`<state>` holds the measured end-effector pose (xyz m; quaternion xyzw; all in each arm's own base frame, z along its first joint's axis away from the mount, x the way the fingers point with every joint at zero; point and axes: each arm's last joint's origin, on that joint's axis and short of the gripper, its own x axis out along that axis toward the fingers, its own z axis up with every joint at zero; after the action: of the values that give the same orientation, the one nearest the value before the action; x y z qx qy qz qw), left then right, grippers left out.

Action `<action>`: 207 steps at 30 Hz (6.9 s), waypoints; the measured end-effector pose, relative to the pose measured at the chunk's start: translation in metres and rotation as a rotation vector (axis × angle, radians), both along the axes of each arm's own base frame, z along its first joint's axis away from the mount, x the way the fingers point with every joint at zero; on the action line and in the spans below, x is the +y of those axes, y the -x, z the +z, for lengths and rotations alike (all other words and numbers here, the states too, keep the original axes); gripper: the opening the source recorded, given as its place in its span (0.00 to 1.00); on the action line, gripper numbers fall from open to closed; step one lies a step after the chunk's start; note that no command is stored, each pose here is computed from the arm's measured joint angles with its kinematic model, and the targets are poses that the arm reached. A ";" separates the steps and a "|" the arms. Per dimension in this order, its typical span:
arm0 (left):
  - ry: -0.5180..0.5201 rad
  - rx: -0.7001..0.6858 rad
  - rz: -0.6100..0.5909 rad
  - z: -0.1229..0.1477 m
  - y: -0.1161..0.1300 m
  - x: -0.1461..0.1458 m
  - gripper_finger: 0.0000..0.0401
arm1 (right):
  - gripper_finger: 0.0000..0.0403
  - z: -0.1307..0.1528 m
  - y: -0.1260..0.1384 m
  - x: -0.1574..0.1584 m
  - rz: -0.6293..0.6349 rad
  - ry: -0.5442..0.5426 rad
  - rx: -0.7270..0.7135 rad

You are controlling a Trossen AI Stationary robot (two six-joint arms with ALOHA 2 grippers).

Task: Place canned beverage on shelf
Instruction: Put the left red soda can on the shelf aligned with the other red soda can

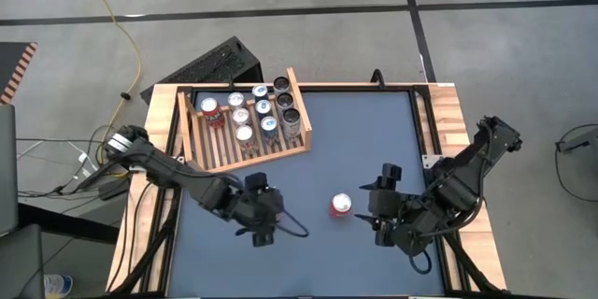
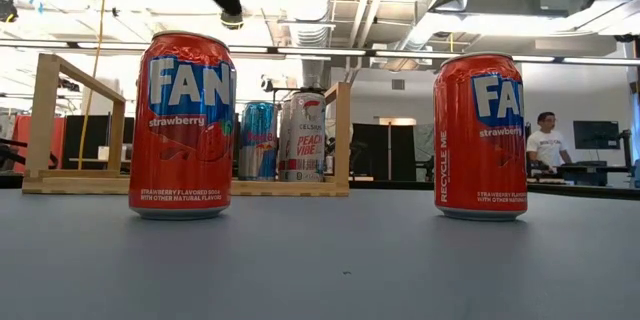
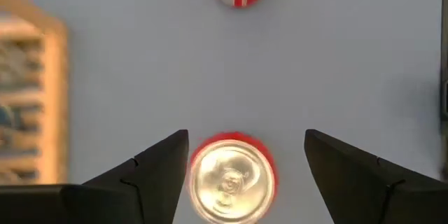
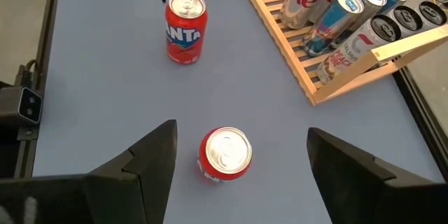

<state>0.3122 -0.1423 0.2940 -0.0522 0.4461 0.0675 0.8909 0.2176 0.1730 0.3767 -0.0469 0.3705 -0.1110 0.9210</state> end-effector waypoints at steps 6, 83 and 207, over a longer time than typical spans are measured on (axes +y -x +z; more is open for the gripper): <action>0.203 0.166 0.144 -0.015 -0.016 0.008 0.68 | 0.72 0.000 0.000 0.000 0.000 -0.001 0.000; 0.197 0.372 0.077 -0.012 -0.001 0.012 0.64 | 0.72 -0.010 -0.004 0.004 0.025 0.021 -0.023; 0.261 0.407 0.217 -0.061 -0.028 0.010 0.89 | 0.72 -0.069 -0.020 0.008 0.102 0.033 0.021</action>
<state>0.3399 -0.1320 0.2327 -0.1993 0.6129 0.1136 0.7562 0.2372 0.1811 0.3072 -0.0821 0.3756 -0.0694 0.9205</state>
